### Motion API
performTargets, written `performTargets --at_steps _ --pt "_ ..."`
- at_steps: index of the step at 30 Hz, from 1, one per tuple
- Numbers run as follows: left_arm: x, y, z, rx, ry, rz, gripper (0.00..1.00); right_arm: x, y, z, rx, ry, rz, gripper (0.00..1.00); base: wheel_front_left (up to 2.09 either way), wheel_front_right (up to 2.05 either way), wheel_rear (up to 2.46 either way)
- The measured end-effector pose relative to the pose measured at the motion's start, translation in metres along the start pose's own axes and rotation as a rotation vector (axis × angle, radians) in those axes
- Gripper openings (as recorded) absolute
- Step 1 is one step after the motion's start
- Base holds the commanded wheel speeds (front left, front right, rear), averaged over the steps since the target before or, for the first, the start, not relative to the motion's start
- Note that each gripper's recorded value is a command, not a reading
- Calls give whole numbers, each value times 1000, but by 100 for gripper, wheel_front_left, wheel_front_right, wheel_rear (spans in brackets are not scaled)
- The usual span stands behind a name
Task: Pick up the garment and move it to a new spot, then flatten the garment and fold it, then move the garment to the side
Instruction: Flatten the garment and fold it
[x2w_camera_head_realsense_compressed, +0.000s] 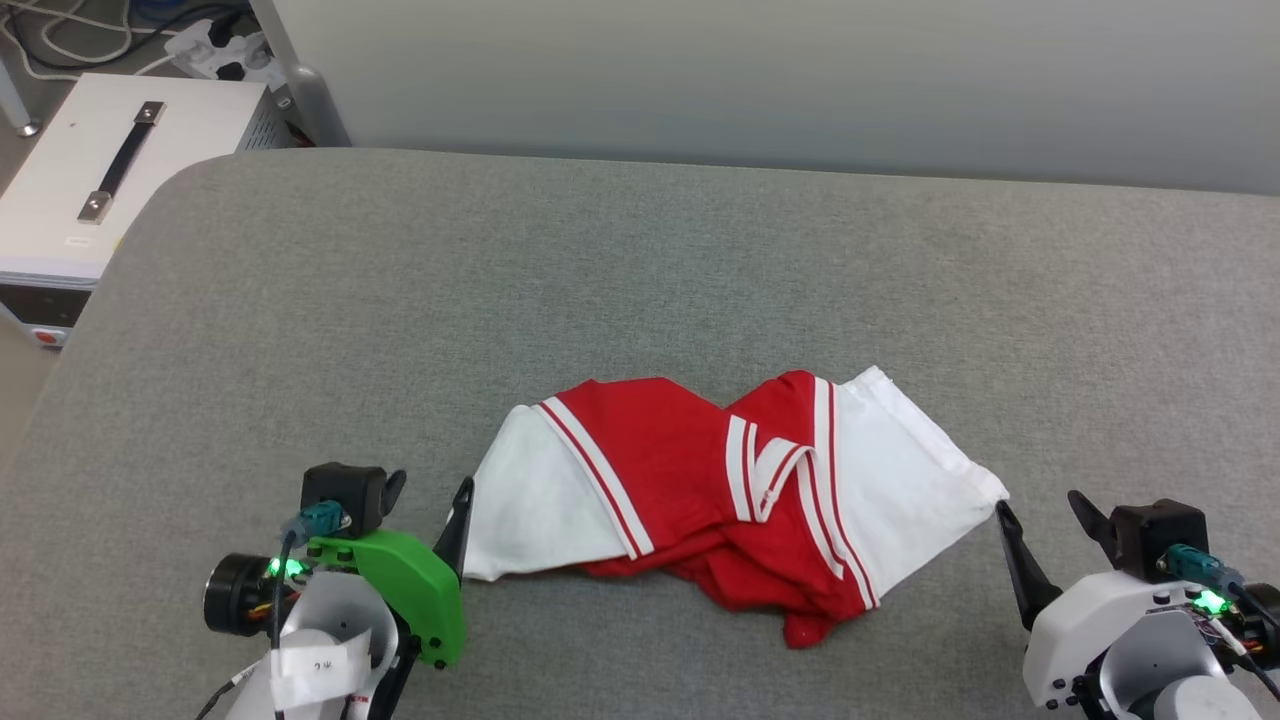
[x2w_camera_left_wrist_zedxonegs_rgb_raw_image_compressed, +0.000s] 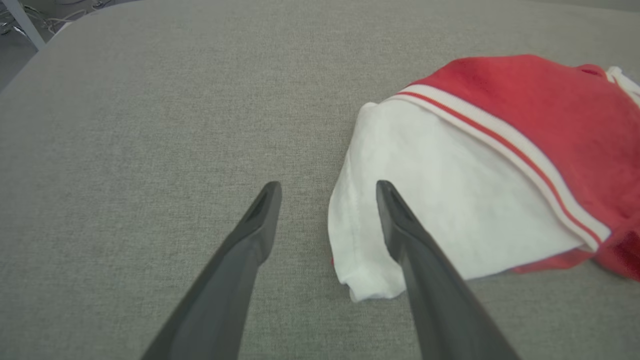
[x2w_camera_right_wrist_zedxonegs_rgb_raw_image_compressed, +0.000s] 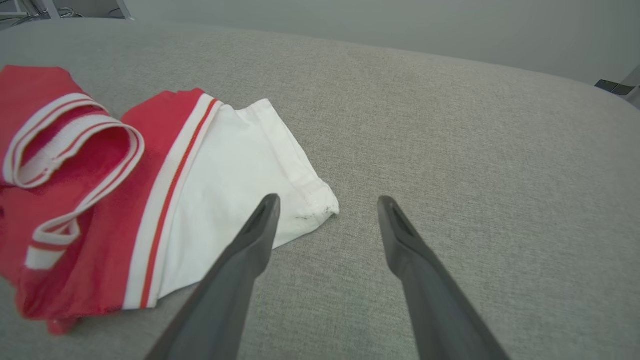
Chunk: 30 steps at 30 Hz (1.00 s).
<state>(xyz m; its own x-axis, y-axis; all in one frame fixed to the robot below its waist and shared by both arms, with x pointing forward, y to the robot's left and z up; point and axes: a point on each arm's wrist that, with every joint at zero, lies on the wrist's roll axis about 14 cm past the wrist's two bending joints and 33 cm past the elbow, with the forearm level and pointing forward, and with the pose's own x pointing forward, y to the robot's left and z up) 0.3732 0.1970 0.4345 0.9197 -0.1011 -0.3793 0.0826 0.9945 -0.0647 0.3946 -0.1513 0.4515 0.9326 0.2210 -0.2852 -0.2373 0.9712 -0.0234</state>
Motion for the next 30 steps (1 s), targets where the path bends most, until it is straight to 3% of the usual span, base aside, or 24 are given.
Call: performTargets --at_steps 6,10,18,28,30 --pt "-17 -6 56 42 -324 -7 100 4 8 2 -52 45 55 100 0 0 0" --pt "-32 -9 68 43 -435 8 100 8 17 -12 -97 173 118 100 0 0 0" --pt "-47 -2 50 20 -419 51 100 41 16 -24 -199 446 172 100 0 0 0" --pt "-51 16 42 -1 -397 119 100 63 25 -60 -217 590 203 100 0 0 0" --pt "-50 18 39 -2 -388 123 100 65 28 -64 -207 596 213 0 0 0 0"
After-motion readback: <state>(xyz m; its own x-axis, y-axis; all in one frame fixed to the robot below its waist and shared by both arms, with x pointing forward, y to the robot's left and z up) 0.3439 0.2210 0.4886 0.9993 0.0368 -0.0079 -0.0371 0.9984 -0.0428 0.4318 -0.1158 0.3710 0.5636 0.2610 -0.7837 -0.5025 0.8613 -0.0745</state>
